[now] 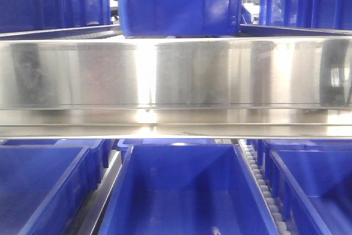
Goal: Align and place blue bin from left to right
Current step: 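Lift the gripped blue bin and pull it off the shelf toward the robot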
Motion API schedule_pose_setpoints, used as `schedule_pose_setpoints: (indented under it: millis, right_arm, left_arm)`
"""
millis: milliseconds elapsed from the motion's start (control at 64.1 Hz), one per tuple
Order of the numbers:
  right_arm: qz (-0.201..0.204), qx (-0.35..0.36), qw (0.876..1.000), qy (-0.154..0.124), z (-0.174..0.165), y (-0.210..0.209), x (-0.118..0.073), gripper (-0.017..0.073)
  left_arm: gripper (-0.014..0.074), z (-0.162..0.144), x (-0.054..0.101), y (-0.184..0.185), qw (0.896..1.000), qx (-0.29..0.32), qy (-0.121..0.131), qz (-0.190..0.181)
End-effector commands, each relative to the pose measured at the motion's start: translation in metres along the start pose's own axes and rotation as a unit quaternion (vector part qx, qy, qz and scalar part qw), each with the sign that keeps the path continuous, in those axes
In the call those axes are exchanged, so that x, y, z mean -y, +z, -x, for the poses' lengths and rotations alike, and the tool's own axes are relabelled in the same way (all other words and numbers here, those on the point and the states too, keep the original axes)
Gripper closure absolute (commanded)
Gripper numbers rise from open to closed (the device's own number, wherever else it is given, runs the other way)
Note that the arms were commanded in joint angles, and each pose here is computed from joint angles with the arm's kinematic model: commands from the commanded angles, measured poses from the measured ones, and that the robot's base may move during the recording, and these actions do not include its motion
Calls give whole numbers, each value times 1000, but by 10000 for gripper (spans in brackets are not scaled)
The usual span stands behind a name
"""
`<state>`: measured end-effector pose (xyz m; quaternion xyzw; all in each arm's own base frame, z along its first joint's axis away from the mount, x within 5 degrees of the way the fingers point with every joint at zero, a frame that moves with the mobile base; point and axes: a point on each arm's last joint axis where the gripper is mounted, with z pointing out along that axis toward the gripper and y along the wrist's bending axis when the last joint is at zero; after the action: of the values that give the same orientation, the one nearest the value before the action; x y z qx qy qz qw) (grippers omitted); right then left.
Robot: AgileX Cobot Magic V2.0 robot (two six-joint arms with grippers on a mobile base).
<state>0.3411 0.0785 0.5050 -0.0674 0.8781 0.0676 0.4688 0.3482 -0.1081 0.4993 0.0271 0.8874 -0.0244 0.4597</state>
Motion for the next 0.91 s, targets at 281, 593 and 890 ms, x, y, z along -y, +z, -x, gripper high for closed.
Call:
schedule_pose_setpoints:
  millis: [281,593,890]
  right_arm:
    - [1,82,996,-19,15,-18,-2,632]
    - [1,82,996,-19,15,-18,-2,632]
    - [1,82,996,-19,15,-18,-2,632]
  left_arm:
    - [604,10,1,-18,998,55,8,-13]
    - [604,10,1,-18,998,55,8,-13]
    - [604,10,1,-18,998,55,8,-13]
